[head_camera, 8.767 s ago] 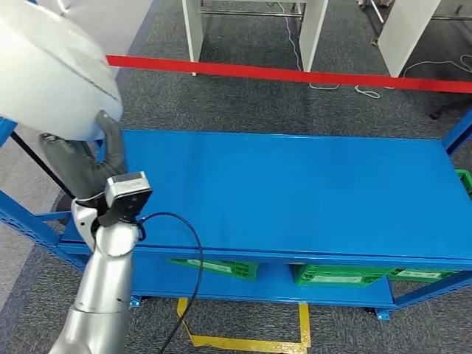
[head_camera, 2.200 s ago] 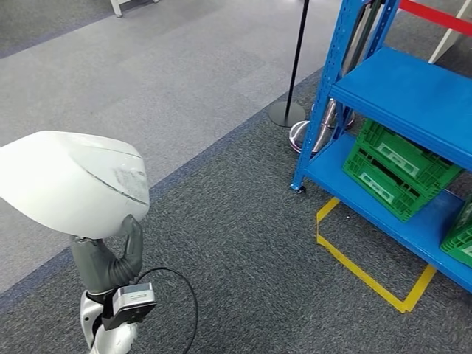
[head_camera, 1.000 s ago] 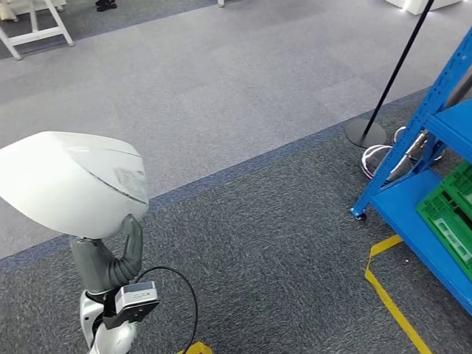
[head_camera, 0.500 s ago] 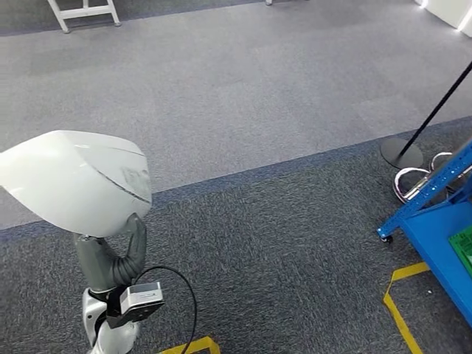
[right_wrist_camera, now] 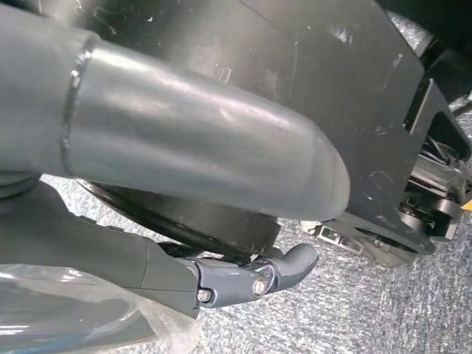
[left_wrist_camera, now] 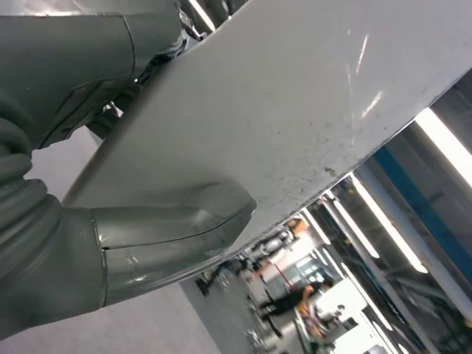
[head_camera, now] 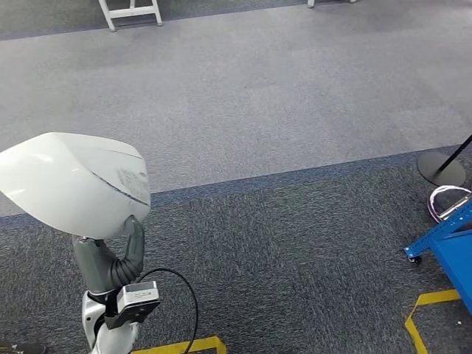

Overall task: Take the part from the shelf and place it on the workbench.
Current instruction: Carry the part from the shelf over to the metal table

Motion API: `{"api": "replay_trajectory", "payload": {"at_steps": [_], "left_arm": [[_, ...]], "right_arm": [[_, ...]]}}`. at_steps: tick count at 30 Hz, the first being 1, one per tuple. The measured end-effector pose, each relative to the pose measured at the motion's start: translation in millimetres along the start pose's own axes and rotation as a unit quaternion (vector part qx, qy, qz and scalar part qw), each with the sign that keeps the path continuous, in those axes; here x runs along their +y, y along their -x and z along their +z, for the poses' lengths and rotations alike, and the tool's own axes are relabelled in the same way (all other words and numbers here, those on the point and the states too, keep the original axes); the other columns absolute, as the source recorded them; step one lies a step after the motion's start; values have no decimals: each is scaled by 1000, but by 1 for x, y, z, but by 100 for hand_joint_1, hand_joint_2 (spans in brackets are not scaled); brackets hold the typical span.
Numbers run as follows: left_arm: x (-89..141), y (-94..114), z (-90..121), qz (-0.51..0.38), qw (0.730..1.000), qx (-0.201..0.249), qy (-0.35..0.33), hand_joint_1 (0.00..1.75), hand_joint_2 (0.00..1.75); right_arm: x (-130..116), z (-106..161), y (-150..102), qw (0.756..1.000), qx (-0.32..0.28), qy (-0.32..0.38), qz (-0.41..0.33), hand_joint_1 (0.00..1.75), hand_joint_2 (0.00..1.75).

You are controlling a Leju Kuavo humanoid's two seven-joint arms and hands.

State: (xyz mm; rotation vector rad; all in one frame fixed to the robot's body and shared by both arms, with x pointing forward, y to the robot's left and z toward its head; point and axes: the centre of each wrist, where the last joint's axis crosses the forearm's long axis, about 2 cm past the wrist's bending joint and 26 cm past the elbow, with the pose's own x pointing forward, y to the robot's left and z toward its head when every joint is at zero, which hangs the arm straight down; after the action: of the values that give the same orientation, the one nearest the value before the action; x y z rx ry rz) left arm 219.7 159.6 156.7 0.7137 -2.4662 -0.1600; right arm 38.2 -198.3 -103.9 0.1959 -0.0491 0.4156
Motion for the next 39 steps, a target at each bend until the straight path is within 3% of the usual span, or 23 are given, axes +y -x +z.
{"api": "replay_trajectory", "payload": {"at_steps": [32, 39], "left_arm": [[2, 3, 0, 5, 1000, 11, 0, 175, 175], [9, 1, 6, -7, 1000, 11, 0, 175, 175]], "right_arm": [[0, 0, 1, 1000, 8, 1, 3, 0, 0], [9, -1, 3, 999, -1, -5, -39, 0, 0]]}}
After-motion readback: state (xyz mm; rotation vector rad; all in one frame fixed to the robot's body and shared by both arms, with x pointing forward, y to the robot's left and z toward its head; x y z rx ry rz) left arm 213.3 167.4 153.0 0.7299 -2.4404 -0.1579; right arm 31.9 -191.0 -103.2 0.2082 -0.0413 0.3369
